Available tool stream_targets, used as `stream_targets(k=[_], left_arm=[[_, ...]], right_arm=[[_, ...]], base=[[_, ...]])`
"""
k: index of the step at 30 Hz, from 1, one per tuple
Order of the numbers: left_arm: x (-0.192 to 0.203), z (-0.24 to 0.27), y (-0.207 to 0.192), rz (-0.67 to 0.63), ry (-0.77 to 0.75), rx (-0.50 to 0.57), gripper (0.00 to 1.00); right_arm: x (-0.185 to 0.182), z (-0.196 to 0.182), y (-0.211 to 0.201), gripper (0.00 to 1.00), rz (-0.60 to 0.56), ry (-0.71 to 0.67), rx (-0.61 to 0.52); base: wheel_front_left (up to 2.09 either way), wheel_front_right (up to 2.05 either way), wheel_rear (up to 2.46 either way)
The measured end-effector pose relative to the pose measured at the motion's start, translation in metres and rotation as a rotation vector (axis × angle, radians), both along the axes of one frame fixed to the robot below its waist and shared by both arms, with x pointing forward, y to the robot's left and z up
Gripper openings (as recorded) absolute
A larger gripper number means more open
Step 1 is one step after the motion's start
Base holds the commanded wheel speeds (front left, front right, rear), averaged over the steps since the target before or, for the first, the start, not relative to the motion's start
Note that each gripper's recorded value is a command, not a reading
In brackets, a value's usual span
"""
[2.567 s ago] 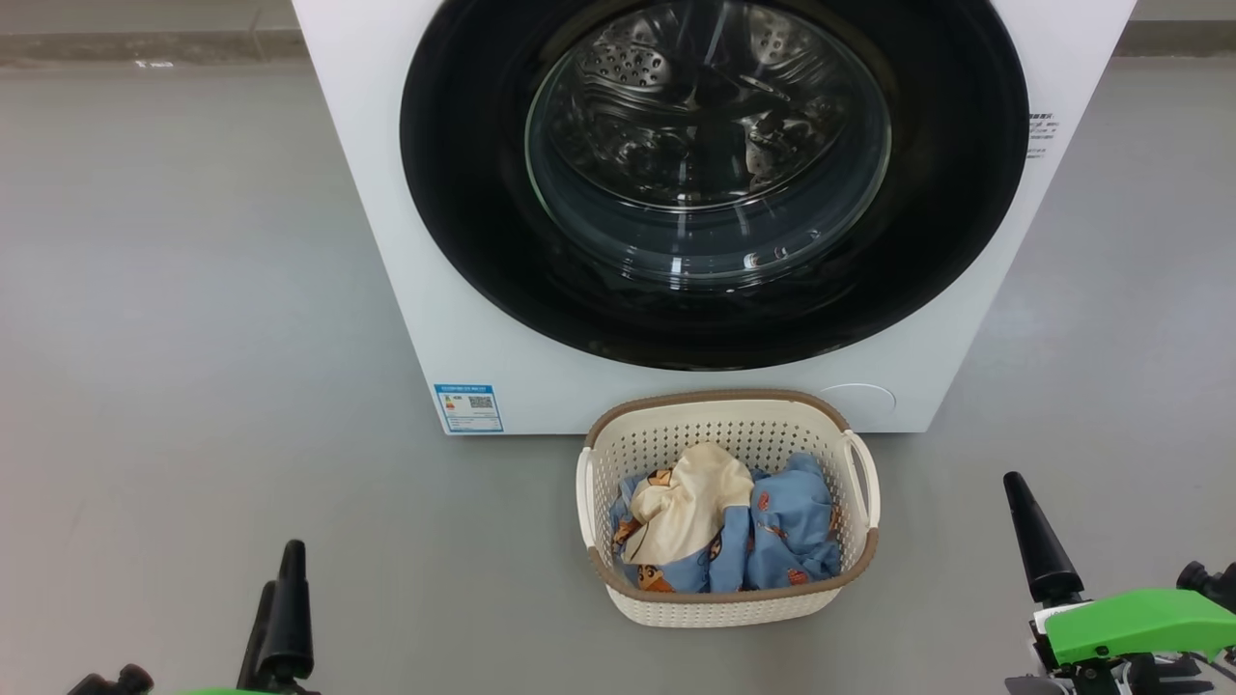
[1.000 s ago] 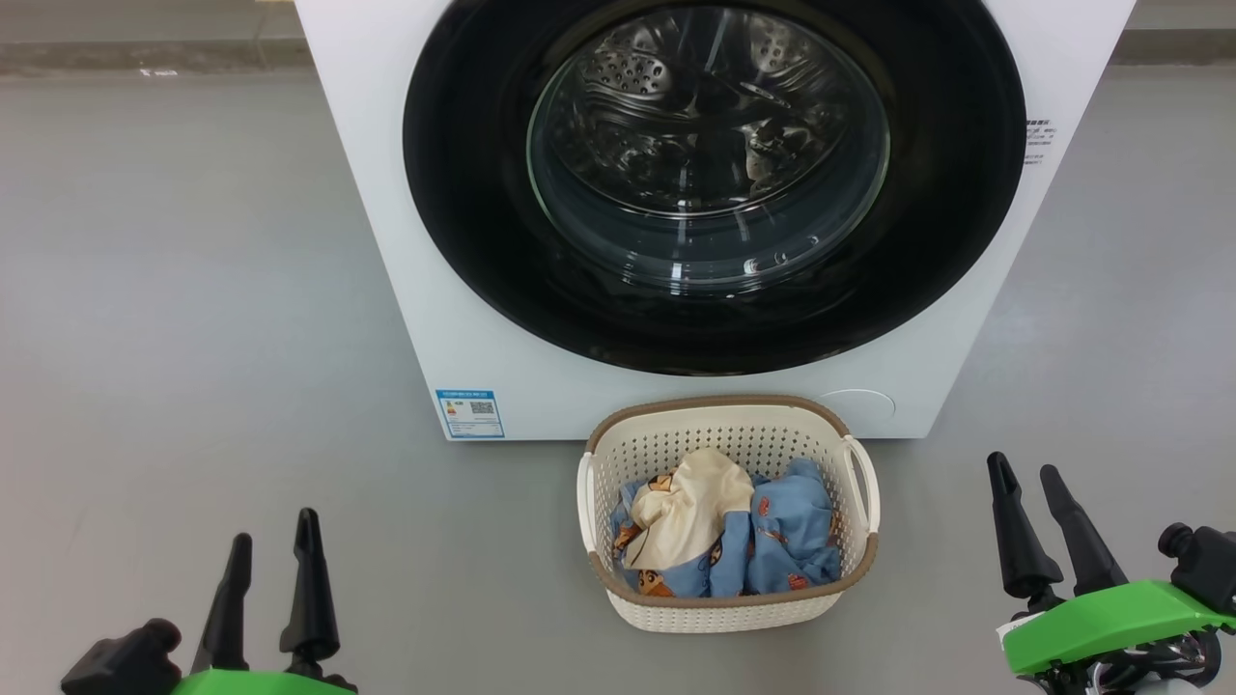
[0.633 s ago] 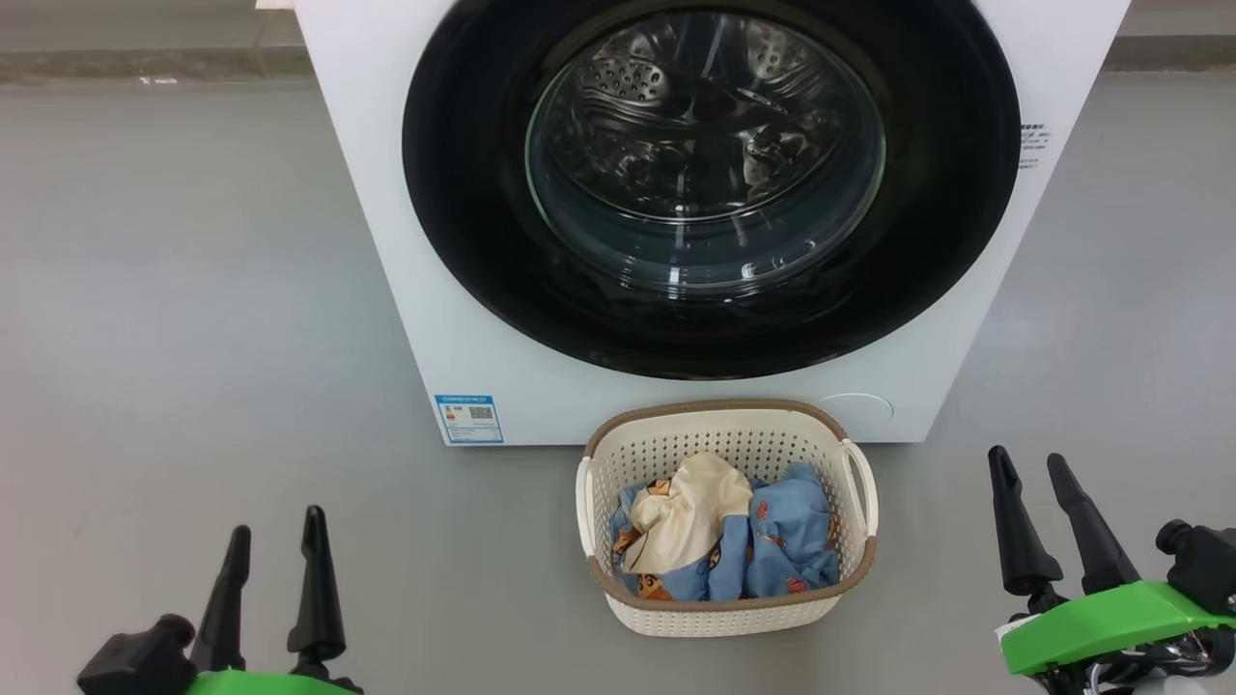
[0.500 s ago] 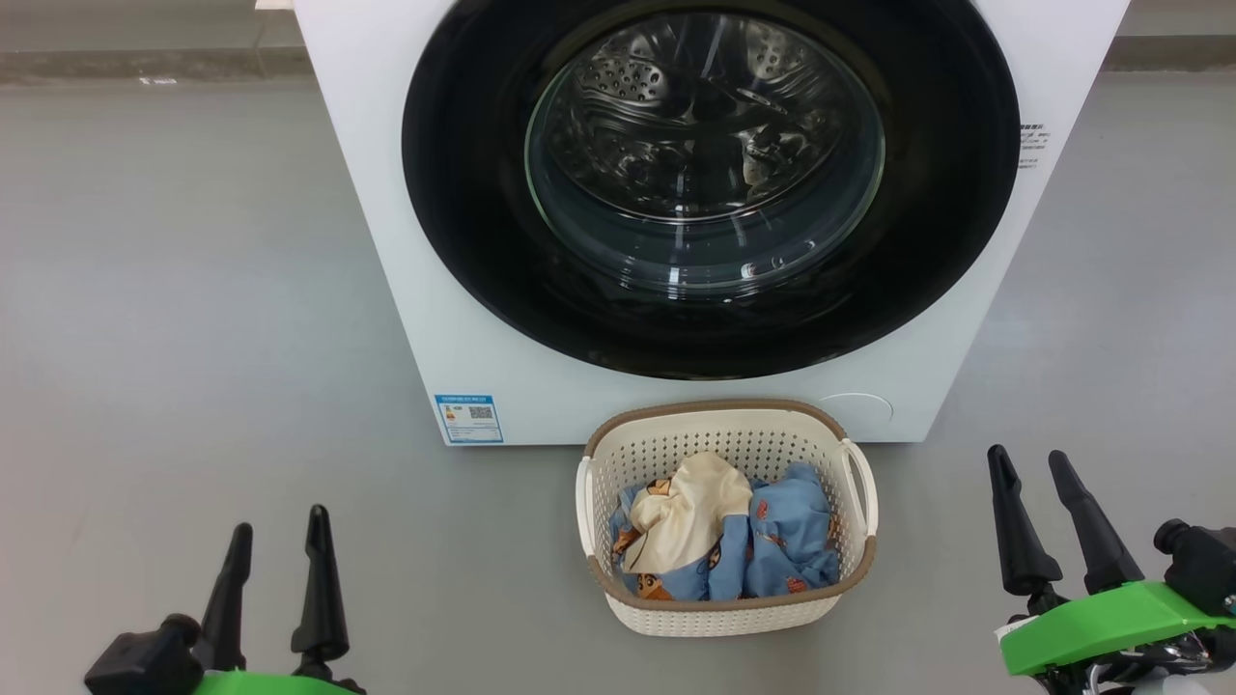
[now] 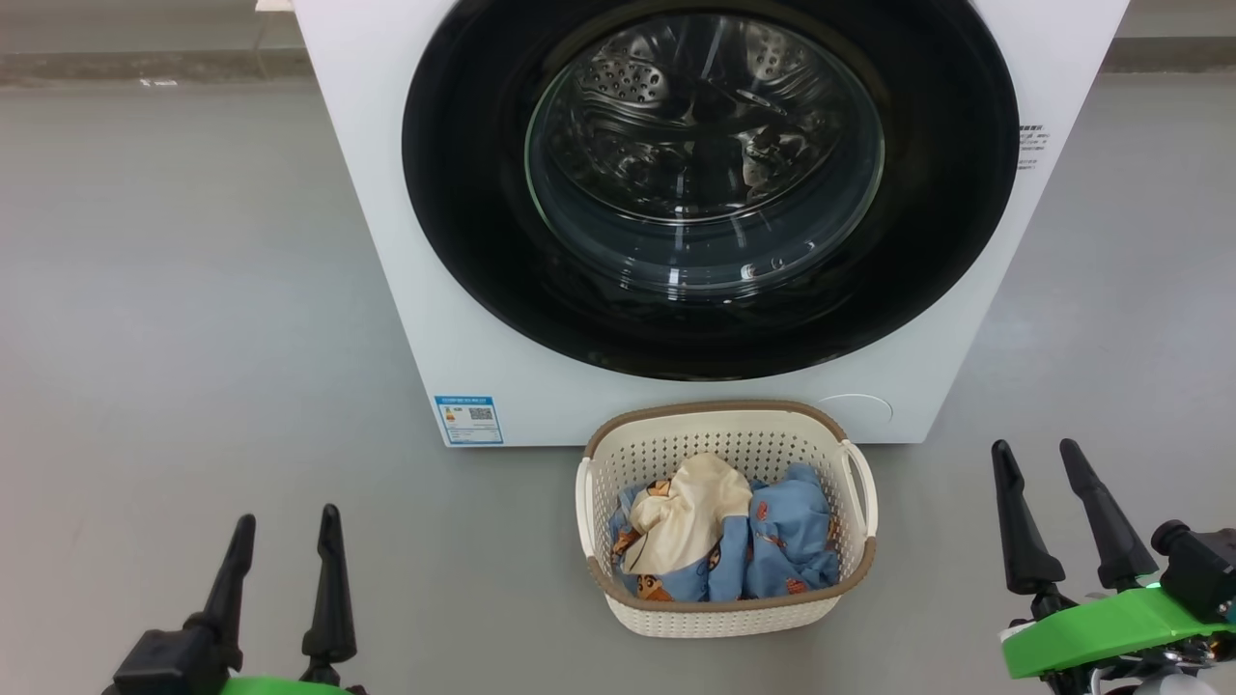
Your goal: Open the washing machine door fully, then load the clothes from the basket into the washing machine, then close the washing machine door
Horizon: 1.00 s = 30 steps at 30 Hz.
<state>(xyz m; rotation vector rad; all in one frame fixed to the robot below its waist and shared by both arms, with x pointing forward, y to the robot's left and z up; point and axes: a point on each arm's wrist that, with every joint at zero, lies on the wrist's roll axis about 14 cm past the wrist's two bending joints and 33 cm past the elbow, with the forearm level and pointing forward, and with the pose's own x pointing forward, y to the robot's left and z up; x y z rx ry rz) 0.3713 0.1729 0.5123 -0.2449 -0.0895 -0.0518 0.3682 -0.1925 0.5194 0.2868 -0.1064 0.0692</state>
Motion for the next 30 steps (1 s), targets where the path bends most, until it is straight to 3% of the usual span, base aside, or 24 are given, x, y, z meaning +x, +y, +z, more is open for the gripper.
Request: stream_targets(k=[5,18,30], left_arm=[[0.000,0.000,-0.001,-0.005,-0.007,0.037,1.00],[0.001,-0.005,0.005,0.016,0.009,-0.010,1.00],[0.000,-0.012,0.008,0.023,0.030,0.021,1.00]], right_arm=[[-0.001,0.002,-0.006,1.00,-0.022,-0.014,-0.039],[-0.005,-0.004,-0.013,1.00,-0.052,0.005,-0.030],[-0.004,-0.005,-0.012,1.00,-0.060,0.006,-0.016]], base=[[0.00,0.00,0.00],[0.00,0.00,0.00],[0.00,0.00,0.00]])
